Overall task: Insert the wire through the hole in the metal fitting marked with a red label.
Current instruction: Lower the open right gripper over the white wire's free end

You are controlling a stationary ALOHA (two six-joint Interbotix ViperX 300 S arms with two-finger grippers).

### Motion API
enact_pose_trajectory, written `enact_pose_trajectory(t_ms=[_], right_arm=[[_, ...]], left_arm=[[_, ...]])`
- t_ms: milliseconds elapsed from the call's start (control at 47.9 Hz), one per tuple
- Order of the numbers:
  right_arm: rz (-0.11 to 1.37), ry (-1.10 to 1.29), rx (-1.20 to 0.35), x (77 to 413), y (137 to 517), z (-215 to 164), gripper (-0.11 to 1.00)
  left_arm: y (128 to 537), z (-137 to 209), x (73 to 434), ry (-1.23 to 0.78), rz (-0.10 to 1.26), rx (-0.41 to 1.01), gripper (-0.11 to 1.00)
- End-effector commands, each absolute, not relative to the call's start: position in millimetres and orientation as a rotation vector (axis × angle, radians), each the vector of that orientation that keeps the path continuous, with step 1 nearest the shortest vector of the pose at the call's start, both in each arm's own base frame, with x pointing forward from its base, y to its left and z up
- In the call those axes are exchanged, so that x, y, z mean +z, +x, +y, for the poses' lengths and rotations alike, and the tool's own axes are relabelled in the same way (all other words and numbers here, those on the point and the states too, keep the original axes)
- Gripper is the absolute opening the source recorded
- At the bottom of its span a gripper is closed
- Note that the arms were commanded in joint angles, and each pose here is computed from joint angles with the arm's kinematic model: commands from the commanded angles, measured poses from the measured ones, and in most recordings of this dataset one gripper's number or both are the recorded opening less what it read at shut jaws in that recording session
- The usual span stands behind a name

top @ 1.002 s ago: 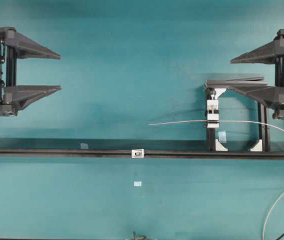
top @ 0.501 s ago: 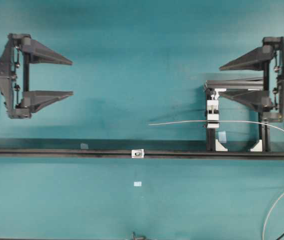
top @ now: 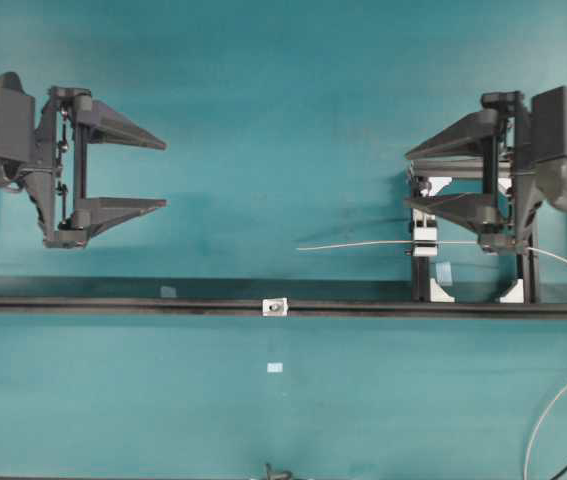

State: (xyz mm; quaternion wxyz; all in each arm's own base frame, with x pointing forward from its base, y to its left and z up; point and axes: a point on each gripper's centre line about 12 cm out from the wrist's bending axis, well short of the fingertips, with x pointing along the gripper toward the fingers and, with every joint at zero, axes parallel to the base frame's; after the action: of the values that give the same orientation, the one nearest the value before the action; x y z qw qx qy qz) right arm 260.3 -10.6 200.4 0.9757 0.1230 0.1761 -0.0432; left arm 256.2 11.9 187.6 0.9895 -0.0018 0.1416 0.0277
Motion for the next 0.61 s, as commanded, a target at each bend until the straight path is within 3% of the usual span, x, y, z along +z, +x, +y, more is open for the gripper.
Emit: enact_pose_trajectory(t_ms=[0, 585], right_arm=[[0.34, 0.252, -0.074, 205.8, 269.5, -7.6, 0.75], [0.431, 0.252, -0.022, 176.0, 298.5, 11.7, 0.75]], left_arm=[[259.1, 11.3, 187.4, -0.001, 0.278, 0.053, 0.7], [263.2, 11.4, 168.9, -0.002, 0.303, 0.055, 0.7]])
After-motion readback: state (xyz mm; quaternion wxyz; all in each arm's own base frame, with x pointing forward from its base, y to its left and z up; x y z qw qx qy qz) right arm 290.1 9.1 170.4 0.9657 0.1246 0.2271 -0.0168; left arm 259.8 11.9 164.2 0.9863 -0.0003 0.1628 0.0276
